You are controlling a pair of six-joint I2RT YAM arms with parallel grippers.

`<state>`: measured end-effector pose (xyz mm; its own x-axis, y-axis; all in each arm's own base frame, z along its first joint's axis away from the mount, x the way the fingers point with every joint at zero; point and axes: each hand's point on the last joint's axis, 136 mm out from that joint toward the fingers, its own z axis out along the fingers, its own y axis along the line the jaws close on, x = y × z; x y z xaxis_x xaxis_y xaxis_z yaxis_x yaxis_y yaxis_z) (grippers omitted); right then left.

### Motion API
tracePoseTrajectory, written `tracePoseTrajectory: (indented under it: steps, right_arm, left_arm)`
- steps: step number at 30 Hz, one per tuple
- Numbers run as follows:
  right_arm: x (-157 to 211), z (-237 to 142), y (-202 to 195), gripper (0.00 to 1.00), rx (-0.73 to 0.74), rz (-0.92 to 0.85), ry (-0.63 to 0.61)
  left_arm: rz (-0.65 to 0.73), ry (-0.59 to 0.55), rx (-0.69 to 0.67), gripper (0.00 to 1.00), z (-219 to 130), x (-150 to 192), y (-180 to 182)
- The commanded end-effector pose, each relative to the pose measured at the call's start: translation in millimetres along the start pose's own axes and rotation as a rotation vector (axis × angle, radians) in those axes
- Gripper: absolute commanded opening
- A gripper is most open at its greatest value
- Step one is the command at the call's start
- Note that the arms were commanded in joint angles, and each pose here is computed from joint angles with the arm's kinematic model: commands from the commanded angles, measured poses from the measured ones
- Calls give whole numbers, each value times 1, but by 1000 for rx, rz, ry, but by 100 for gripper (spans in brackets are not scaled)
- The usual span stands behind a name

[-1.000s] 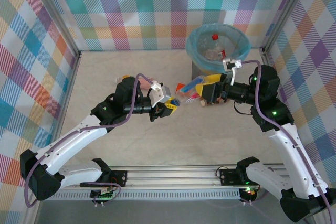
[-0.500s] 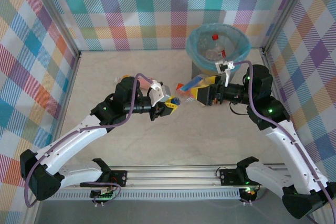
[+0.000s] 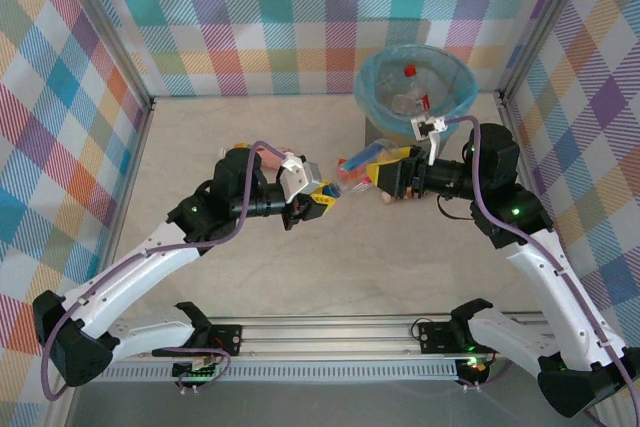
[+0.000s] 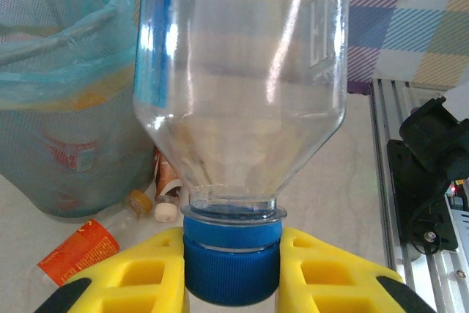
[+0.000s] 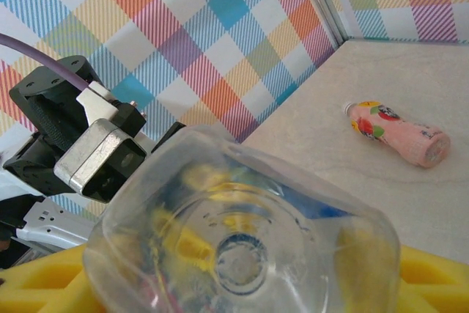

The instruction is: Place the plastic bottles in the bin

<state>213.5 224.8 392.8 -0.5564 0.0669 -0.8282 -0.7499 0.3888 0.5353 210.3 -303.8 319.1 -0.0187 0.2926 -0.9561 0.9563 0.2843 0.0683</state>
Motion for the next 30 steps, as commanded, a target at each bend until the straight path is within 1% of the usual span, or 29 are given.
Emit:
tracePoseTrajectory:
  steps: [1,4,9,10,13,14,15,17,19,21,24,30]
  right_arm:
    - [-6,-4,11,62,-20,-26,-12]
    - [-7,-4,10,59,-14,-16,-14]
    - [-14,-7,10,56,18,3,-29]
    - [-15,-8,10,56,27,6,-30]
    - [-22,-11,10,56,56,9,-40]
    - [-25,-13,9,55,71,9,-45]
    - [-26,-13,8,55,81,10,-47]
    - [-31,-13,8,53,91,9,-52]
    - [-36,-11,9,53,92,5,-45]
    - [-42,-11,6,53,123,-5,-40]
    - [-57,-16,-8,53,245,-50,-45]
    - [-108,-32,-45,53,552,-214,-95]
  left_arm:
    - [51,-66,-18,0,-9,-18,-2]
    - [55,-70,-17,1,-12,-19,-4]
    - [68,-91,-39,9,-20,-25,-4]
    - [70,-96,-45,17,-22,-26,-4]
    - [77,-114,-70,53,-28,-30,-3]
    - [80,-119,-81,62,-31,-32,-2]
    - [82,-123,-92,65,-33,-31,-2]
    - [86,-130,-110,67,-38,-31,-1]
    - [89,-137,-121,68,-43,-31,-3]
    - [88,-143,-143,68,-48,-30,-2]
    - [90,-150,-181,68,-58,-27,-1]
    - [85,-152,-244,71,-71,-20,2]
